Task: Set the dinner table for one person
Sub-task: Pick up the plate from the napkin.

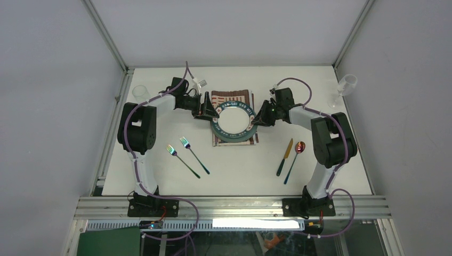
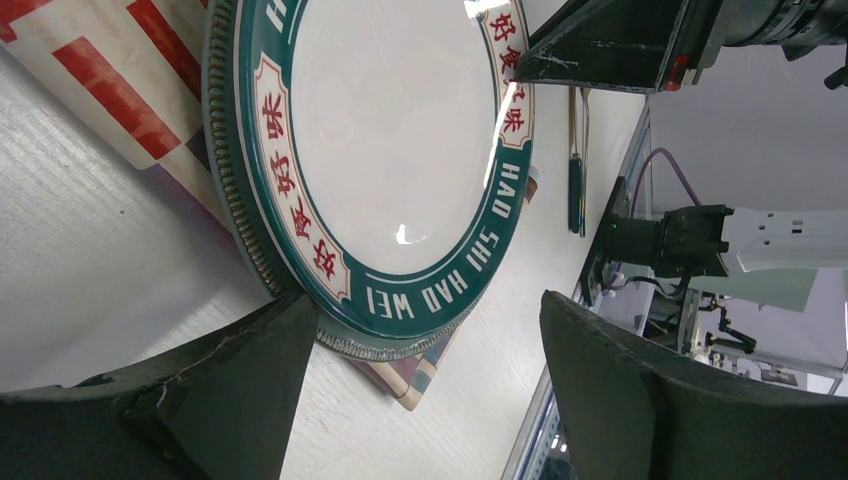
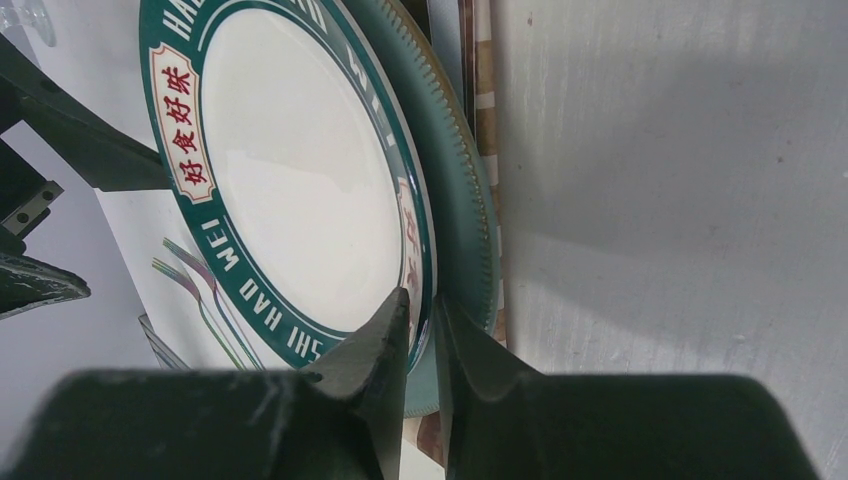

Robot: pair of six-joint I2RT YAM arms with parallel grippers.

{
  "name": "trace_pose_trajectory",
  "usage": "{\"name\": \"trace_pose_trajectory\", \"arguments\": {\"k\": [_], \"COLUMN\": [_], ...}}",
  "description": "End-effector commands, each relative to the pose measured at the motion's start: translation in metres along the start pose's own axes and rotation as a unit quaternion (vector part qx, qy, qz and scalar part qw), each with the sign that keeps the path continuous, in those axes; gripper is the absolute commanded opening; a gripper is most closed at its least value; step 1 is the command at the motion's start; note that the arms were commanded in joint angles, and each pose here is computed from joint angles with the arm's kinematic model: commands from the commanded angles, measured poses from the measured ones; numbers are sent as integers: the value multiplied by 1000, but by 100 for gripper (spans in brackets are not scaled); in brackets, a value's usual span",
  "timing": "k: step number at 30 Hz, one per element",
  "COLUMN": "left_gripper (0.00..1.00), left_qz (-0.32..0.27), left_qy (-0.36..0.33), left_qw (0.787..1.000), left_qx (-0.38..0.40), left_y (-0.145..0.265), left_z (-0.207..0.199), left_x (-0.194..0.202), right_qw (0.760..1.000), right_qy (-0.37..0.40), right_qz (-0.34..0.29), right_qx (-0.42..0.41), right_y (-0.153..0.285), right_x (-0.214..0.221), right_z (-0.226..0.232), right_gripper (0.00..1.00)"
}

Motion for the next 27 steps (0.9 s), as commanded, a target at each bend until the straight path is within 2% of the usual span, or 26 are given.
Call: {"name": "trace_pose_trajectory", "arguments": {"k": [1, 12, 17, 19, 20, 24, 27], "left_gripper": [85, 83, 72, 57, 54, 53, 58], "left_qz": [-10, 18, 27, 28, 28, 29, 29], "left_qy": [-37, 9, 26, 26, 28, 30, 29], "left_qw": [998, 999, 999, 999, 999, 999, 999], "left_qx": [53, 45, 35, 27, 24, 13, 7], "left_y": [1, -18, -25, -26, -26, -27, -28], "left_z": [-34, -2, 10, 14, 15, 18, 20], "left_x": [-15, 7, 15, 16, 17, 17, 18], "right_qw": [1000, 999, 999, 999, 999, 999, 999], "right_qy": [14, 17, 18, 18, 19, 20, 20], "right_qz": [4, 13, 12, 13, 13, 13, 16], "right_qx": [-24, -36, -36, -37, -38, -40, -40], "right_y": [2, -2, -1, -2, -2, -2, -3], "right_x": [2, 5, 5, 5, 5, 5, 7], "right_z": [9, 13, 14, 14, 15, 16, 15], "right_gripper": [18, 17, 17, 17, 17, 17, 16]}}
Point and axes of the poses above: each gripper's point midway between its finger pads, its own y axis back along the fingers, its own z axis along the line the jaws close on, x = y × z, the point moved 5 cm from there along y, back along the fingers, and after that the axes turned 9 degrees about -y, right-handed, at the moved point
